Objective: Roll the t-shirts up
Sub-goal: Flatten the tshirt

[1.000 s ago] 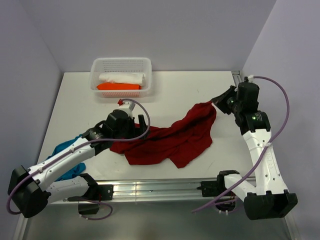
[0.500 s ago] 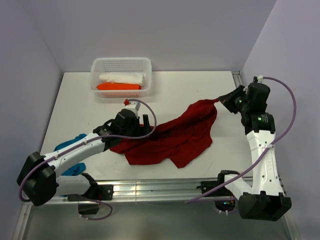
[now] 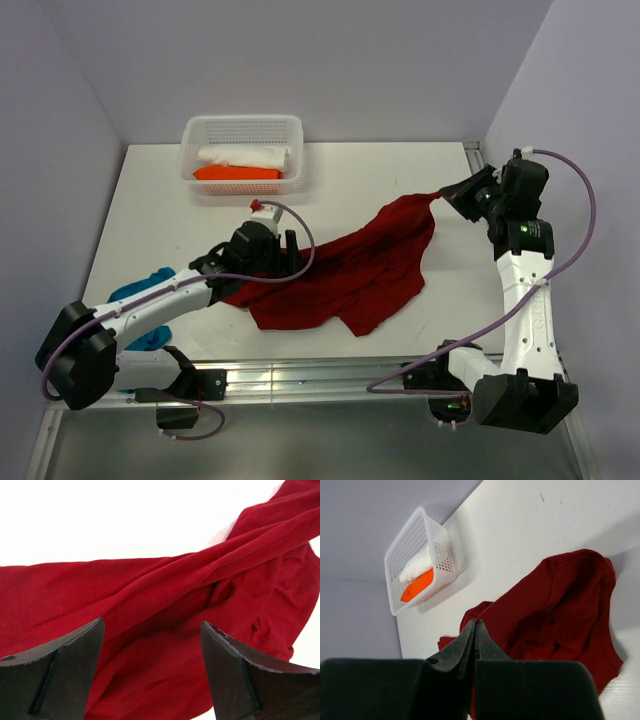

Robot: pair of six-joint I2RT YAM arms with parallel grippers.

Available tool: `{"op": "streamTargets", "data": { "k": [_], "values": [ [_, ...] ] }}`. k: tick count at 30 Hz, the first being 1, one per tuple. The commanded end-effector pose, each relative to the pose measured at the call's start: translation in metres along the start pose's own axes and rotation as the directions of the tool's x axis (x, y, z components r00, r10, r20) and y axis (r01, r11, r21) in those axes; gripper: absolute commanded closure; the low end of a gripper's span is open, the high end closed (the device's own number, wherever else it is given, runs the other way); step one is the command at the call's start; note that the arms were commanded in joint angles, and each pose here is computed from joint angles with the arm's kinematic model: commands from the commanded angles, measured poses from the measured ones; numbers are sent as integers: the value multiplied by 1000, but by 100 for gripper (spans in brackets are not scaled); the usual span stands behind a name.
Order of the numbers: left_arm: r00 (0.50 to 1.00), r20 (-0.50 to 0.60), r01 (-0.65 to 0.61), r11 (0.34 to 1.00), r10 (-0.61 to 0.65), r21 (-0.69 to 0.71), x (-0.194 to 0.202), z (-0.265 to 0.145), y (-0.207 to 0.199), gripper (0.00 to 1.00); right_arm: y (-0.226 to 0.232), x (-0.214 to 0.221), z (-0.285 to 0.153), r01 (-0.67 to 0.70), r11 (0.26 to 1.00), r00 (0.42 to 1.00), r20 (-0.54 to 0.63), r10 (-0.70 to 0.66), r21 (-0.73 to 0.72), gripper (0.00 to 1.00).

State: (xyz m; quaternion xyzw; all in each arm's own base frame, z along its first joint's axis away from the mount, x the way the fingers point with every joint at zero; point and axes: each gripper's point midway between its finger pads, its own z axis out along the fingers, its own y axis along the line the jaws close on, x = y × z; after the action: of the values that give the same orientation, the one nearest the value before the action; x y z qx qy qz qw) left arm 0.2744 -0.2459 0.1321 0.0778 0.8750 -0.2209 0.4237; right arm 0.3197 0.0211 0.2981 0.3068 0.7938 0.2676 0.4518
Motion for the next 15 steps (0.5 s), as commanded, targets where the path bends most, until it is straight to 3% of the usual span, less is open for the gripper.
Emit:
{"op": "streamTargets", "data": {
  "k": [1,5,10,15],
  "values": [
    [998,25,-51,998,50,32,-2,6,-7,18,25,-22,-7,25,996,998,58,-20,-86,100],
    [997,-7,-76,997,76,-34,4,22,1,21,26,-23,-7,20,995,998,57,-14,-97,100],
    [997,-33,-76,991,73,-111,9,38,11,31,27,-23,-7,18,995,998,54,-12,-103,100],
    [998,-43,-51,960,41,-276,12,52,36,51,27,-22,-7,18,994,999,49,-13,-109,100]
  ]
}}
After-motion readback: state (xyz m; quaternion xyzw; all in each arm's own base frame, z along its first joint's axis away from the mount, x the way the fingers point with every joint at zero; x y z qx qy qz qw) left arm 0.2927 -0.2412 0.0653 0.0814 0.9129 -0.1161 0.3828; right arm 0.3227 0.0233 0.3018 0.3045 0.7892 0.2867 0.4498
